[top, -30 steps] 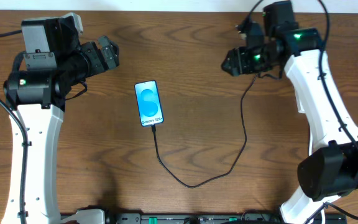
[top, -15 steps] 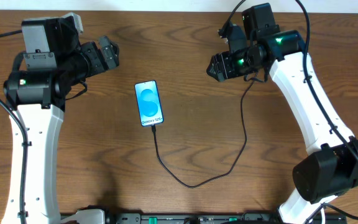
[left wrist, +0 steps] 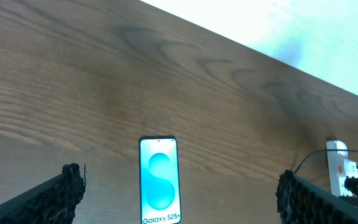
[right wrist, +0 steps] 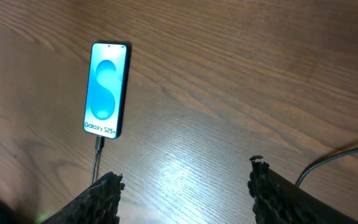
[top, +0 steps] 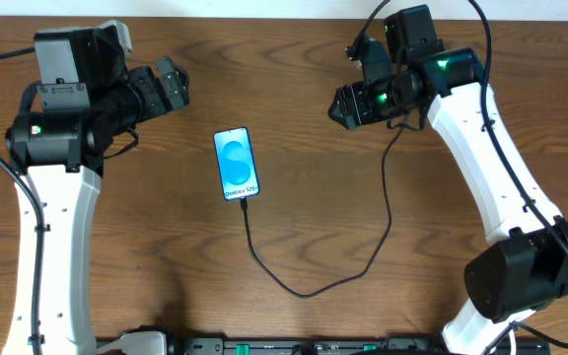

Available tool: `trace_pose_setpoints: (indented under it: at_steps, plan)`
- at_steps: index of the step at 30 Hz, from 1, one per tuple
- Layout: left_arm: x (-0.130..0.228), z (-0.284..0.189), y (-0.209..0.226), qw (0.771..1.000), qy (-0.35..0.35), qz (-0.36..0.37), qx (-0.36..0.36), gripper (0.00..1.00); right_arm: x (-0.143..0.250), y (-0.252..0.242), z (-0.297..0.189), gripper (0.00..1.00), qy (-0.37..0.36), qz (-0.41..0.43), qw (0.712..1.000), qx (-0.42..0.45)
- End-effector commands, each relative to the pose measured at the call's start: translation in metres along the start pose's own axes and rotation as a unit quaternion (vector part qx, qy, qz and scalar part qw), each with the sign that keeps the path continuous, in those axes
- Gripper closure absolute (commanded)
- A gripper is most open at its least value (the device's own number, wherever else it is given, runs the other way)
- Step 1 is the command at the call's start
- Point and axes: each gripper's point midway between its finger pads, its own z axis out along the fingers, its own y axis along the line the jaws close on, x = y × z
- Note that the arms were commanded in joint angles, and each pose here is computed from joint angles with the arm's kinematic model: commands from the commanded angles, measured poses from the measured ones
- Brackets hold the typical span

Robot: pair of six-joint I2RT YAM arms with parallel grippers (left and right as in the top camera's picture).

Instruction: Plug charger to phone and switch on socket

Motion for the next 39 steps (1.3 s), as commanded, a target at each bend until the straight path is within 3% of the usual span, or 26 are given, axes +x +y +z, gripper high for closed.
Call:
trace_pose_setpoints:
  at_steps: [1, 5, 6, 8, 14, 20, 26, 39]
  plan:
    - [-0.003, -0.004, 0.001, 1.000, -0.007, -0.001, -0.002, 0.00, -0.008, 0.011, -0.017, 0.37, -0.023, -0.026, 0.999, -0.003]
    - [-0.003, -0.004, 0.001, 1.000, -0.007, -0.001, -0.003, 0.00, -0.017, 0.013, -0.061, 0.31, -0.074, -0.033, 0.997, 0.013]
    - [-0.003, -0.004, 0.001, 1.000, -0.007, -0.001, -0.002, 0.00, -0.018, 0.012, -0.072, 0.24, -0.086, -0.035, 0.995, 0.024]
    - [-0.003, -0.004, 0.001, 1.000, -0.007, -0.001, -0.003, 0.00, -0.018, 0.009, -0.101, 0.01, -0.115, -0.039, 0.991, 0.060]
    - [-0.003, -0.004, 0.001, 1.000, -0.007, -0.001, -0.002, 0.00, 0.000, 0.017, -0.172, 0.01, -0.175, -0.057, 0.976, 0.117]
    - [-0.003, -0.004, 0.001, 1.000, -0.007, -0.001, -0.003, 0.00, 0.001, 0.000, -0.207, 0.01, -0.216, -0.048, 0.955, 0.196]
    - [-0.003, -0.004, 0.001, 1.000, -0.007, -0.001, -0.002, 0.00, -0.008, -0.020, -0.223, 0.01, -0.240, -0.036, 0.934, 0.263]
    - [-0.003, -0.004, 0.001, 1.000, -0.007, -0.001, -0.002, 0.00, 0.000, -0.051, -0.212, 0.01, -0.259, -0.026, 0.934, 0.244]
